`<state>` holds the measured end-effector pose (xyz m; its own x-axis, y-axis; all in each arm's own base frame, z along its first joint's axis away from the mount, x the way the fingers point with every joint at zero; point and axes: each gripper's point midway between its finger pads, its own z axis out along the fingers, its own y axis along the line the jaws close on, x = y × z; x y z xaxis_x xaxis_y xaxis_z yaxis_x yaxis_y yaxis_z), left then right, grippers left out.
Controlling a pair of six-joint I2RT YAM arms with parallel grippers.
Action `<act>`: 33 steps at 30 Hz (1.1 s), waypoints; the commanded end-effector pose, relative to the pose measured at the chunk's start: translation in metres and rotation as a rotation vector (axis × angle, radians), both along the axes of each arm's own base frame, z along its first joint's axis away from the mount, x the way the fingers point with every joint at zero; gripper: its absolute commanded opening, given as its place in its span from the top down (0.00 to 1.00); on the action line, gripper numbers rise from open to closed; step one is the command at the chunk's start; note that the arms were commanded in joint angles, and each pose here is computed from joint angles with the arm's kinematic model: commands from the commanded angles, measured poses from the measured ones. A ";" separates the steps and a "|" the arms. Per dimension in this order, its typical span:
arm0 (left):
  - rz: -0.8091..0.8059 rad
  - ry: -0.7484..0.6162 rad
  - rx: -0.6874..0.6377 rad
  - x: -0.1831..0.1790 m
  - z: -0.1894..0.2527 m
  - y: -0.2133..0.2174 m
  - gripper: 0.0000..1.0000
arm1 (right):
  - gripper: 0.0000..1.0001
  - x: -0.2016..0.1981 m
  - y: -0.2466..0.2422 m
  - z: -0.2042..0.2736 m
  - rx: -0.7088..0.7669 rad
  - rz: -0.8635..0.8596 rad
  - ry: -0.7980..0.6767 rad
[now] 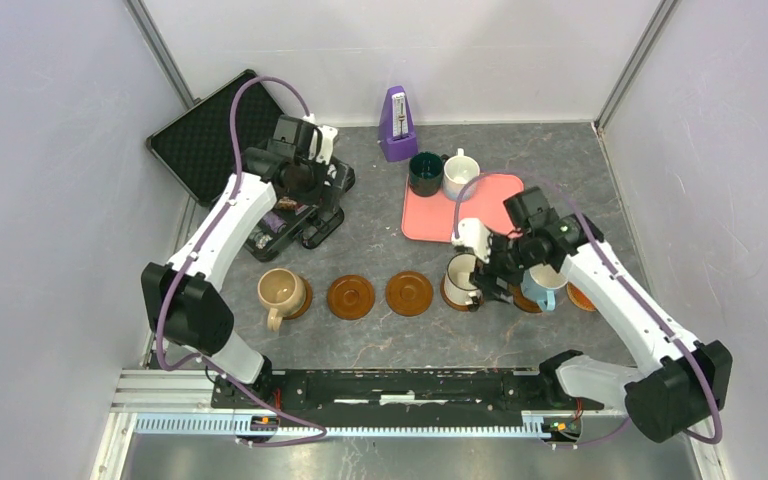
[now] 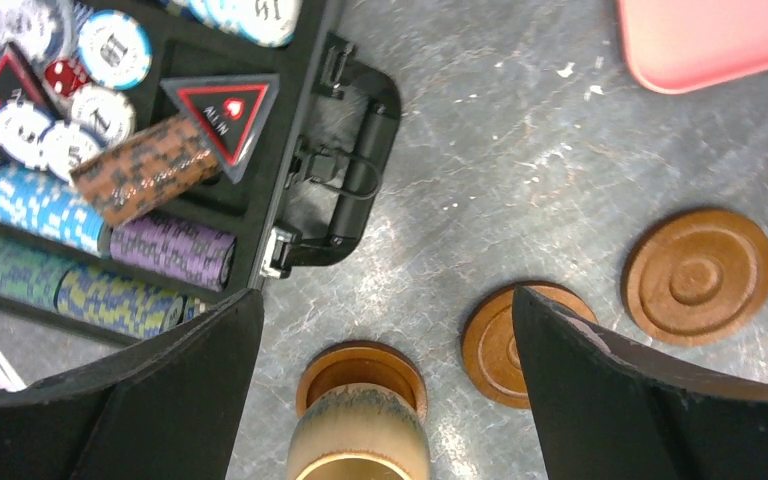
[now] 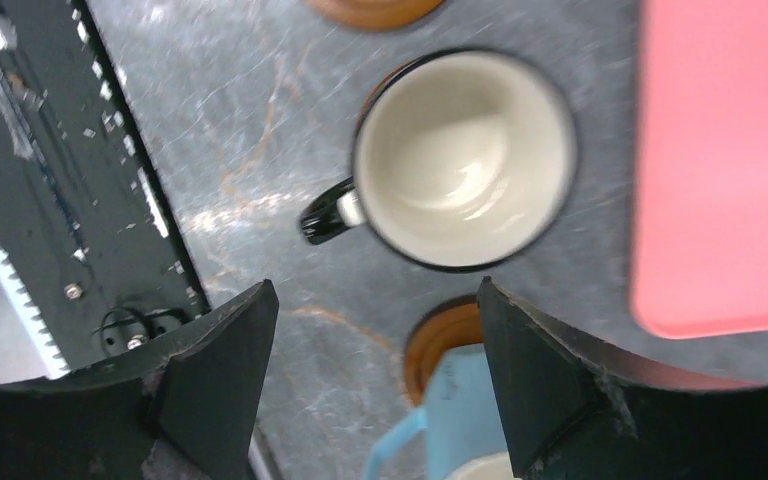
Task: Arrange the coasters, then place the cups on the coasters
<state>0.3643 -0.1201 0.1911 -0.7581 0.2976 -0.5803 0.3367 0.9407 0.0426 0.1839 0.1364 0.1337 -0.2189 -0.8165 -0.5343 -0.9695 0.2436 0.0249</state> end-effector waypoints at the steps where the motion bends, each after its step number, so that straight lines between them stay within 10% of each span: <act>1: -0.232 -0.015 -0.067 -0.006 0.022 -0.025 0.00 | 0.19 0.041 0.011 0.053 0.094 0.023 -0.108; 15: -0.196 -0.057 -0.054 0.013 0.027 -0.024 0.00 | 0.18 0.317 -0.006 0.128 0.329 -0.730 -0.351; 33: -0.126 -0.072 0.015 0.022 0.024 -0.001 0.00 | 0.29 0.423 -0.005 0.063 0.393 -0.900 -0.371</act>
<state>0.3717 -0.1271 0.1996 -0.7105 0.3891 -0.5863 0.4563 0.8890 0.0370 0.5831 0.1278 0.1805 -0.4894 -0.2349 -0.8398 -0.4206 0.9072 -0.0087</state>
